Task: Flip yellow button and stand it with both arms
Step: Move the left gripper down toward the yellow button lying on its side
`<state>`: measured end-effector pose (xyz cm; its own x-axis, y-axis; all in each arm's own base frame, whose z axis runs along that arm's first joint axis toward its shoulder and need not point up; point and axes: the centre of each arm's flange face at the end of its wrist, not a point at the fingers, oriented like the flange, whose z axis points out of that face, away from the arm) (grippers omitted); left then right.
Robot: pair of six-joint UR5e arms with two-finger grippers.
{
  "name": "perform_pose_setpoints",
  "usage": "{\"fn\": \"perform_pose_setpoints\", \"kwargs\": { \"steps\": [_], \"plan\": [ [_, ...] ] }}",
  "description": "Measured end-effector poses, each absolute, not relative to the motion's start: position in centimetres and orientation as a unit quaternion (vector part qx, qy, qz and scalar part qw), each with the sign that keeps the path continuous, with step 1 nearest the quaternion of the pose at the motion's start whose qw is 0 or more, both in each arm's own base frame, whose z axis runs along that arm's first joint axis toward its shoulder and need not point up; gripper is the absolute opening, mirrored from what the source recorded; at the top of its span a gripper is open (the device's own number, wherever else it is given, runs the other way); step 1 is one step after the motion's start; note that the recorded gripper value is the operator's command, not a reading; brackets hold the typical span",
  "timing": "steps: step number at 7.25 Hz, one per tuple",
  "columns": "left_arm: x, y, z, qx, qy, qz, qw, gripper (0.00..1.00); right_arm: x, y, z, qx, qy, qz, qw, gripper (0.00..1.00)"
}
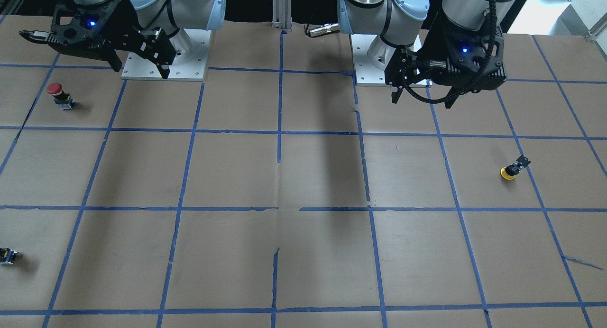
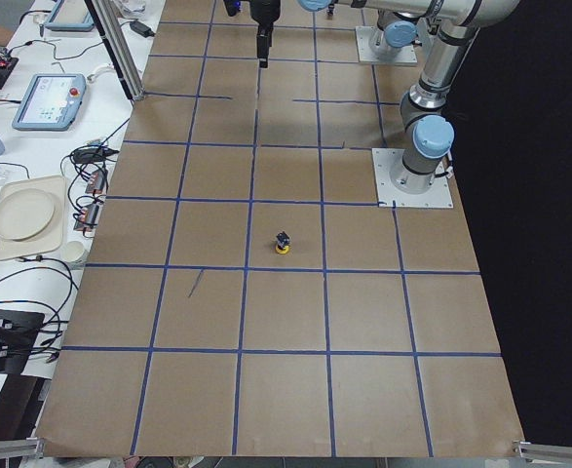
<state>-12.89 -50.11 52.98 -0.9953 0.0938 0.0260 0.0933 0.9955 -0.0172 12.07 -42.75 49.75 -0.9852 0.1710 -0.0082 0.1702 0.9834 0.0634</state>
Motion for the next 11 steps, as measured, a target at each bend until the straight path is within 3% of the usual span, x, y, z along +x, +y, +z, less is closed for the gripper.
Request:
{"fn": "perform_pose_setpoints", "kwargs": {
  "steps": [4, 6, 11],
  "plan": [
    [-10.6, -49.3, 52.5, -0.040, -0.999, -0.016, -0.006, 0.99, 12.0, -42.8, 49.7, 0.086, 0.996, 0.031, 0.007, 1.00],
    [-2.6, -50.0, 49.2, -0.027, -0.998, -0.057, -0.010, 0.99, 12.0, -42.7, 49.8, 0.087, 0.996, 0.031, 0.007, 1.00],
    [15.0, -48.1, 39.3, -0.238, -0.970, -0.041, 0.004, 0.98, 12.0, -42.8, 49.7, 0.087, 0.996, 0.031, 0.007, 1.00]
  ]
}}
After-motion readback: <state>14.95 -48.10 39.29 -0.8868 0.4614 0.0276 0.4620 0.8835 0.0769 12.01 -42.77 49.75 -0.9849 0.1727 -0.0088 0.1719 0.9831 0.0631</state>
